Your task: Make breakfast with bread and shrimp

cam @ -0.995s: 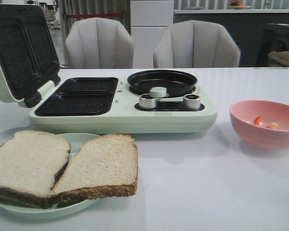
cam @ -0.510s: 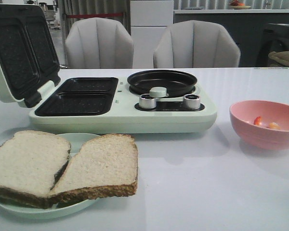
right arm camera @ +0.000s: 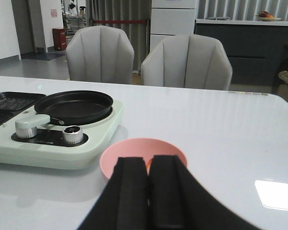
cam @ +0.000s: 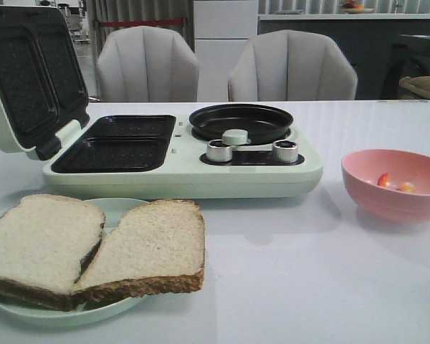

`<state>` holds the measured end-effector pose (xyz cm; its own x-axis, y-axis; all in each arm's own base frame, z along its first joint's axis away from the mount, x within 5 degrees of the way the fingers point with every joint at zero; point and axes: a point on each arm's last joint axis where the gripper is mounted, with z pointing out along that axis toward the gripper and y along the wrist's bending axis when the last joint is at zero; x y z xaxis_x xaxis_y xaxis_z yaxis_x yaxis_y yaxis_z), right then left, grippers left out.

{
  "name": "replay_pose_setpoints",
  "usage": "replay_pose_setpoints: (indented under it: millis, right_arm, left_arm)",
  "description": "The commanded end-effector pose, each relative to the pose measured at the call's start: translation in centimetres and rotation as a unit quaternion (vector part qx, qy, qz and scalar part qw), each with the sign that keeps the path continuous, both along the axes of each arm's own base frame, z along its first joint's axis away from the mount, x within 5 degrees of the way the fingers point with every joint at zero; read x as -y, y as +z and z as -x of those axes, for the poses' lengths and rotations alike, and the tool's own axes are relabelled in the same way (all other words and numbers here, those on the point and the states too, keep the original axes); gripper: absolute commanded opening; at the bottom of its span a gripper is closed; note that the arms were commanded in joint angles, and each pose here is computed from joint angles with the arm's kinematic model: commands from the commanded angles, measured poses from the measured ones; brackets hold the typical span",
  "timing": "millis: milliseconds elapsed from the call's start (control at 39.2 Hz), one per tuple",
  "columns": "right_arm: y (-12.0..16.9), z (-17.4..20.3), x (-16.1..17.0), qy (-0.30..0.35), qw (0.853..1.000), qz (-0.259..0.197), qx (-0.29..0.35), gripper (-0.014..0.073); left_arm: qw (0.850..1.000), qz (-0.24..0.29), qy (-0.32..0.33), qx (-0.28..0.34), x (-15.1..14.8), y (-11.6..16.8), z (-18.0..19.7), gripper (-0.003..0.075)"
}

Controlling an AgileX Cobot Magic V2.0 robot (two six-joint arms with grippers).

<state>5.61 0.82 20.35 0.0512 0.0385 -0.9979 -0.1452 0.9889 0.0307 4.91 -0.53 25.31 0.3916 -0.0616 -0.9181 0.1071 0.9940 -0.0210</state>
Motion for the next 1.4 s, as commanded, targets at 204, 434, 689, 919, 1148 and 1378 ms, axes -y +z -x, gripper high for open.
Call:
replay_pose_setpoints:
  millis: [204, 434, 689, 919, 1148, 1378]
  right_arm:
    - [1.3, 0.3, 0.1, -0.005, 0.998, 0.000, 0.056, 0.0142]
    - [1.3, 0.3, 0.1, -0.005, 0.998, 0.000, 0.056, 0.0142]
    - [1.3, 0.3, 0.1, -0.005, 0.998, 0.000, 0.056, 0.0142]
    - [1.3, 0.3, 0.1, -0.005, 0.998, 0.000, 0.056, 0.0142]
    - [1.3, 0.3, 0.1, -0.005, 0.998, 0.000, 0.056, 0.0142]
    - [1.3, 0.3, 0.1, -0.005, 0.998, 0.000, 0.056, 0.0142]
  left_arm:
    - [0.999, -0.001, 0.006, -0.048, -0.1, 8.1, 0.3, 0.0114]
    - [0.983, -0.008, 0.010, -0.186, 0.0, 8.3, -1.8, 0.0114]
    - [0.974, 0.033, -0.010, -0.224, 0.3, 7.8, -3.2, 0.0117]
    - [0.970, 0.015, -0.002, -0.241, 0.2, 7.5, -3.3, 0.0235]
    - [0.968, 0.002, 0.004, -0.251, 0.2, 7.3, -3.3, 0.0566]
    - [0.965, -0.025, -0.001, -0.260, 0.3, 7.0, -3.3, 0.0586]
